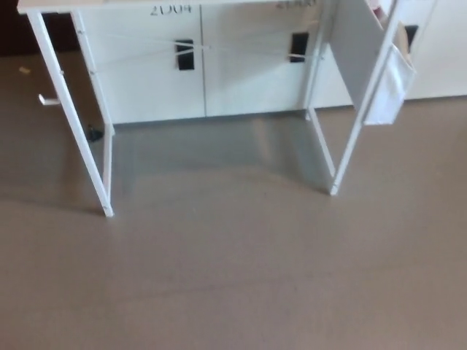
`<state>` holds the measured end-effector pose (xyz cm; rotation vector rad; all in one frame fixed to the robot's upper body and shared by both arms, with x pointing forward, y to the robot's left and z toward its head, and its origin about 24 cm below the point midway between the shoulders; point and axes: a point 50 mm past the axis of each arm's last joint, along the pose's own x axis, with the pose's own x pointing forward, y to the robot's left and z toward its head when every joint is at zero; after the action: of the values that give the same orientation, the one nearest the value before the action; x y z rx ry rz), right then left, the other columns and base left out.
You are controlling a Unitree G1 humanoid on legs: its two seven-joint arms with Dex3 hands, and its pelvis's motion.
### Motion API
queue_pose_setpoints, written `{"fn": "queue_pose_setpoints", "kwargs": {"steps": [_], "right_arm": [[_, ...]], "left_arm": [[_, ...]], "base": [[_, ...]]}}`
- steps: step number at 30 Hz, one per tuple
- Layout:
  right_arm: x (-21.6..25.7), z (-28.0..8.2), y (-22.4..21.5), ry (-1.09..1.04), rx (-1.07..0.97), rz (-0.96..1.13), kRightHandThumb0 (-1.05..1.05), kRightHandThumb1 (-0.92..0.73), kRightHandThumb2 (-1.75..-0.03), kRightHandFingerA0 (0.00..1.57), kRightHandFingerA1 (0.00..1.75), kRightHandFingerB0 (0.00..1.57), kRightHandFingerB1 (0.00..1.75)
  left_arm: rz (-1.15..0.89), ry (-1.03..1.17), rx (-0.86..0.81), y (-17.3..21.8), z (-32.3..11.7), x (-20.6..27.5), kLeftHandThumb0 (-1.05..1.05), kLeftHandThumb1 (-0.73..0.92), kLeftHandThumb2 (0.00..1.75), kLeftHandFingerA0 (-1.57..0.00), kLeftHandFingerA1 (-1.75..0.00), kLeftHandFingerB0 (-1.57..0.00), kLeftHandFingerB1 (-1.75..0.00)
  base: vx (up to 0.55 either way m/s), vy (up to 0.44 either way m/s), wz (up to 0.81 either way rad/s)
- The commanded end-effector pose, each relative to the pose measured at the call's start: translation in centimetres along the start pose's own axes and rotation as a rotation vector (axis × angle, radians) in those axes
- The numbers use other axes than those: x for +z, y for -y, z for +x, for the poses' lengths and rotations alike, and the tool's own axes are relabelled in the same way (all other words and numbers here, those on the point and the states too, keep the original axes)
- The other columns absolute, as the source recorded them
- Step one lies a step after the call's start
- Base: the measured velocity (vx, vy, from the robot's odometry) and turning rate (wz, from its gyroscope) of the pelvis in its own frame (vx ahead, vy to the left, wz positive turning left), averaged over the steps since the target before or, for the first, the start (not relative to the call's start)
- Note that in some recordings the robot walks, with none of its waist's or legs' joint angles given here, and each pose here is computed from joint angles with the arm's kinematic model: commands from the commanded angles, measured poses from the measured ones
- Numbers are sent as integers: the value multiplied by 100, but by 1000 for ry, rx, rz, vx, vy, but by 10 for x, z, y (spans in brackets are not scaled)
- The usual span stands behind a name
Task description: The robot walk towards a table in front and then pushes a layer of a file tray back to its original position using its right hand
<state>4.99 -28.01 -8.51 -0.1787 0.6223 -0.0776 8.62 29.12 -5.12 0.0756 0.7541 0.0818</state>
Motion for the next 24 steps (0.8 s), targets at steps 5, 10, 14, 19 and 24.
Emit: {"fn": "queue_pose_setpoints", "kwargs": {"steps": [5, 10, 14, 19, 24], "right_arm": [[5, 1, 3, 10, 2, -48, -76, -27, -58, 92, 48, 96, 47], [1, 2, 5, 8, -1, -48, -76, -27, -58, 93, 49, 96, 47], [1, 2, 4, 4, -8, -43, -75, -26, -58, 93, 48, 97, 47], [1, 2, 4, 3, -9, -51, -77, -27, -58, 94, 49, 97, 47], [1, 2, 3, 21, 0, -60, -78, -28, -59, 92, 49, 95, 48]], "left_arm": [[29, 19, 7, -1, 2, 8, -11, 44, 88, -34, -58, -22, -51], [42, 17, 2, -2, 1, 5, -12, 44, 88, -35, -59, -23, -51], [38, 16, 4, -2, 1, 7, -14, 44, 87, -35, -58, -22, -51], [43, 15, 5, 0, 1, 9, -11, 44, 88, -35, -58, -22, -51], [41, 9, 9, -1, 3, 9, -10, 44, 88, -36, -59, -23, -51]], "base": [[341, -229, 27], [290, -18, -17], [347, 161, -28], [253, 143, -8], [124, 94, 6]]}}
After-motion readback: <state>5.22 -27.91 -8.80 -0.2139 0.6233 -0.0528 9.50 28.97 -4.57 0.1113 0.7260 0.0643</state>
